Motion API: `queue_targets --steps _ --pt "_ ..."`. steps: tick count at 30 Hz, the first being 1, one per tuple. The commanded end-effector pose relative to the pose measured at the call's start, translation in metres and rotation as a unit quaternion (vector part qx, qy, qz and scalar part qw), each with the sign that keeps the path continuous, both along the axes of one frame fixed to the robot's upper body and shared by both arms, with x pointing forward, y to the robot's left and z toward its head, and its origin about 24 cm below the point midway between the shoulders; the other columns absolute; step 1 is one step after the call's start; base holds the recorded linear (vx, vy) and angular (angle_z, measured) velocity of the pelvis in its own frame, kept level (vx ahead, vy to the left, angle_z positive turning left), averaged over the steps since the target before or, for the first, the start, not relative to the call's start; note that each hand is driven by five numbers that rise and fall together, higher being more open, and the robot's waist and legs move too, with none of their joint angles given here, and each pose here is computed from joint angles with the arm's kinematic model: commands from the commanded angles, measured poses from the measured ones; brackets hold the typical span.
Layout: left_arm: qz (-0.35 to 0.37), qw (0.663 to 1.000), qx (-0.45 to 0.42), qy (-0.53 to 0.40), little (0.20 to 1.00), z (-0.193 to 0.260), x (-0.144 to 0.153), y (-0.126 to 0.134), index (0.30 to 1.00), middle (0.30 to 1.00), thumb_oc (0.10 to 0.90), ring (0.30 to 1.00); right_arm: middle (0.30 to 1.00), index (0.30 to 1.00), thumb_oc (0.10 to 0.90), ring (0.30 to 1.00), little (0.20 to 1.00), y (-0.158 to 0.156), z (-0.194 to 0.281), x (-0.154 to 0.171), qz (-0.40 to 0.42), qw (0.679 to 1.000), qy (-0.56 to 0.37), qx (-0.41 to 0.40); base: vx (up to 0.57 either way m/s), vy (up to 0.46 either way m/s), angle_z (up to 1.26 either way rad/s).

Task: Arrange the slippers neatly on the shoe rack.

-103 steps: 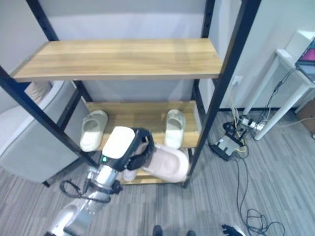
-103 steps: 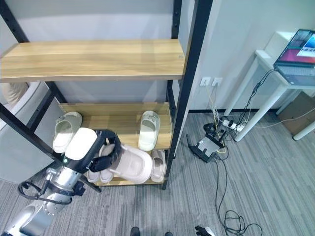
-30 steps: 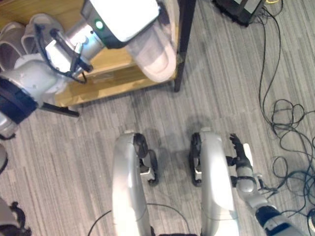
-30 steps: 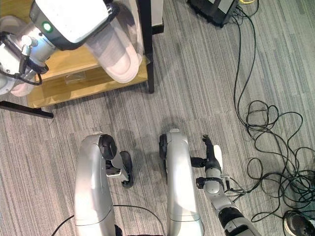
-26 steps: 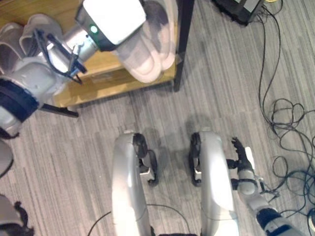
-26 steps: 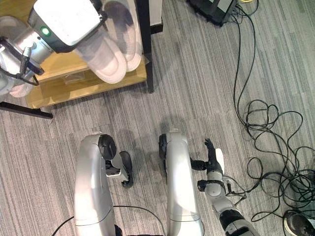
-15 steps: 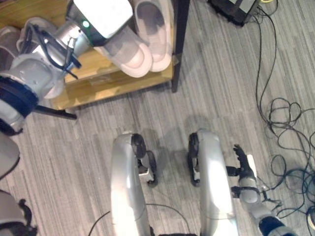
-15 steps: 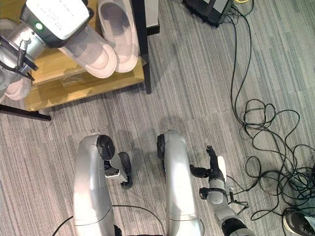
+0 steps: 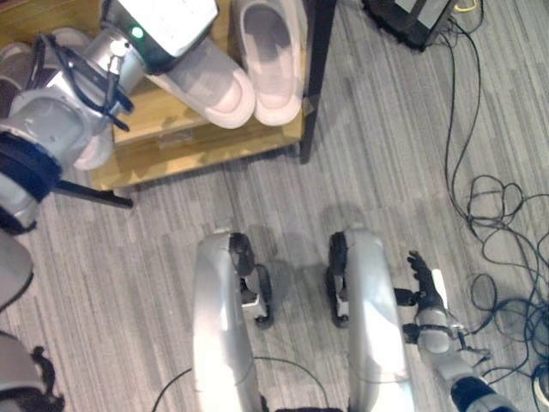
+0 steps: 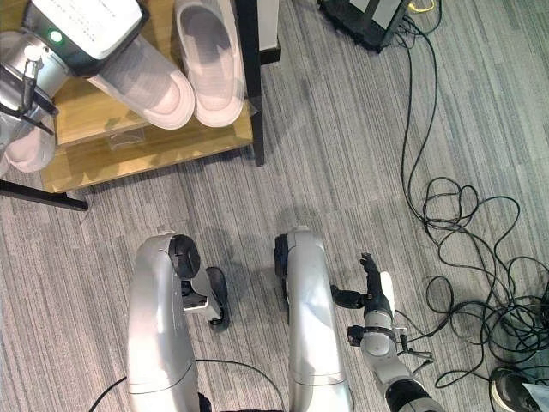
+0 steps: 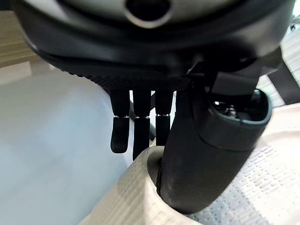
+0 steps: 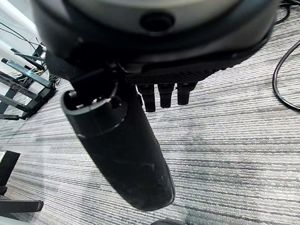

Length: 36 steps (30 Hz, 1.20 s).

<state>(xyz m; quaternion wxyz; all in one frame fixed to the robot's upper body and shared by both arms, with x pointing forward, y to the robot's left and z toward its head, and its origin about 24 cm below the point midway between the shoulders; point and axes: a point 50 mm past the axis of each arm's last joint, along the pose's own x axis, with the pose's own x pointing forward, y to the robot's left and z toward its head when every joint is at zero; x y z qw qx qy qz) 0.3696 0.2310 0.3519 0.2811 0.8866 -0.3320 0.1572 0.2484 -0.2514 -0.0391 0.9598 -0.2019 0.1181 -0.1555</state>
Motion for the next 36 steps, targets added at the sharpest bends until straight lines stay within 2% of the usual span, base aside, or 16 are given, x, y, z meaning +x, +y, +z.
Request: queue_targets --steps 1,6,9,10,11,21,29,32,36 --pt "0.051 0.989 -0.029 -0.137 0.300 0.079 -0.034 0.025 0.300 0.300 0.400 0.300 0.900 0.900 0.800 0.900 0.900 -0.014 0.022 0.004 -0.019 0.998 -0.063 0.007 0.00 0.000 0.00" --pt "0.067 0.991 -0.032 -0.111 0.300 0.069 -0.025 0.025 0.300 0.300 0.400 0.300 0.900 0.900 0.800 0.900 0.900 -0.014 0.021 0.003 -0.018 0.998 -0.061 0.008 0.00 0.000 0.00" --pt "0.059 0.993 -0.032 -0.092 0.300 0.063 -0.016 0.013 0.300 0.300 0.400 0.300 0.900 0.900 0.800 0.900 0.900 -0.010 0.022 0.007 -0.010 0.998 -0.063 0.012 0.00 0.000 0.00" --pt "0.056 0.994 -0.033 -0.089 0.484 0.063 -0.014 0.009 0.484 0.484 0.522 0.484 0.900 0.900 0.800 0.900 0.900 -0.008 0.021 0.007 -0.009 0.998 -0.062 0.016 0.00 0.000 0.00" --pt "0.054 0.994 -0.046 -0.088 0.900 0.063 -0.012 0.007 0.900 0.900 0.800 0.900 0.900 0.900 0.800 0.900 0.900 -0.003 0.020 0.007 -0.005 0.998 -0.062 0.021 0.00 0.000 0.00" --pt "0.004 0.988 -0.105 -0.115 0.900 0.072 -0.012 -0.008 0.900 0.900 0.800 0.900 0.900 0.900 0.800 0.900 0.900 0.000 0.021 0.009 0.007 0.998 -0.060 0.014 0.00 0.000 0.00" --pt "0.018 0.974 -0.175 -0.145 0.900 0.078 -0.017 0.013 0.900 0.900 0.800 0.900 0.900 0.900 0.800 0.900 0.900 -0.001 0.017 0.005 0.003 0.999 -0.048 0.007 0.00 -0.008 0.00" --pt "-0.005 0.959 -0.231 -0.162 0.900 0.082 -0.021 0.018 0.900 0.900 0.800 0.900 0.900 0.900 0.800 0.900 0.900 0.000 0.013 0.004 0.003 0.999 -0.037 0.002 -0.01 -0.012 0.00" --pt "-0.011 0.962 -0.227 -0.153 0.900 0.081 -0.022 0.018 0.900 0.900 0.800 0.900 0.900 0.900 0.800 0.900 0.900 0.001 0.010 0.003 0.006 1.000 -0.027 -0.005 0.00 -0.008 0.01"
